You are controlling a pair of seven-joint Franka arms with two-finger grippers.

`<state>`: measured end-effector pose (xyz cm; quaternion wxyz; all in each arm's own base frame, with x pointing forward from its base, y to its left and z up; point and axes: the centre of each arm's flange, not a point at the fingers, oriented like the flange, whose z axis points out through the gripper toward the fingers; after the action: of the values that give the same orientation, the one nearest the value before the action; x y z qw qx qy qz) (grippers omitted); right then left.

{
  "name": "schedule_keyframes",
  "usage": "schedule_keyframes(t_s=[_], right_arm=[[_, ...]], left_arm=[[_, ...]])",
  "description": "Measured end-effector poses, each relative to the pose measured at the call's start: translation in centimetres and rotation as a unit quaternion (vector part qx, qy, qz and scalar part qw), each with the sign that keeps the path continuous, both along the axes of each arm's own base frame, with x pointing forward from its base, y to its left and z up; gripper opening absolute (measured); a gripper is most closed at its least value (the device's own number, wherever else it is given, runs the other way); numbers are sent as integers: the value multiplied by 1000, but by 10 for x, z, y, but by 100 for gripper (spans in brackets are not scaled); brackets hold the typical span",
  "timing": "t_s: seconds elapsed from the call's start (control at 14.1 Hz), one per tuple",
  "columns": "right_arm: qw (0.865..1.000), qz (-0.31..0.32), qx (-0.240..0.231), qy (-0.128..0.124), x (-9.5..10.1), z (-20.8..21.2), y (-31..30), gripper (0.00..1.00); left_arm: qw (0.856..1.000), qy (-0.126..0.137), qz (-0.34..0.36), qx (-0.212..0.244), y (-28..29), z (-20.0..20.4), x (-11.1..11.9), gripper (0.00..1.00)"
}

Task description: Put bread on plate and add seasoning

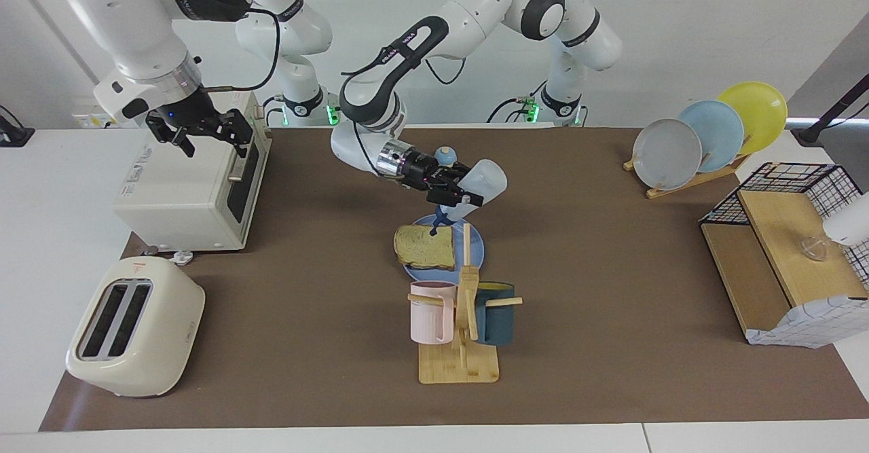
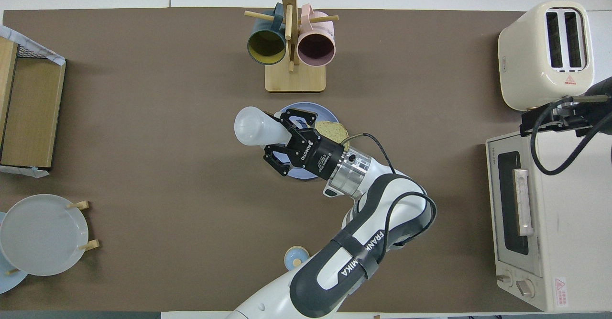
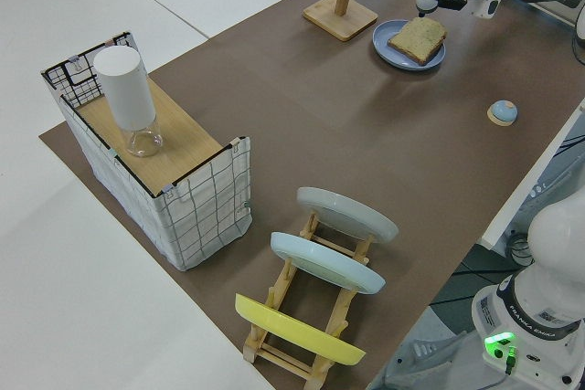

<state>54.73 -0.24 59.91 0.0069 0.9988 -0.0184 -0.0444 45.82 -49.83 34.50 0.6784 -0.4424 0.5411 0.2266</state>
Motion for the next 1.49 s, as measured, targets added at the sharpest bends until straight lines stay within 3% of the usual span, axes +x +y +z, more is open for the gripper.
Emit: schedule_keyframes(t_s=[0.28,0.5,0.71,1.07,1.28,1.49], right_arm=[[1000,0,0,0,0,0,0,100],[1000,0,0,0,0,0,0,100],[1000,0,0,0,0,0,0,100],[1000,0,0,0,0,0,0,100],[1000,0,0,0,0,0,0,100],[1000,0,0,0,0,0,0,100]], left_arm=[[999,6,35,-9,59,-7,68,44],[999,9,43,-13,75,-8,84,44],[1000,12,22,-15,52,-10,65,44],[999,18,3,-44,5,-14,10,44],[996,16,19,-90,2,8,6,44],[988,14,39,-152,10,60,4,44]])
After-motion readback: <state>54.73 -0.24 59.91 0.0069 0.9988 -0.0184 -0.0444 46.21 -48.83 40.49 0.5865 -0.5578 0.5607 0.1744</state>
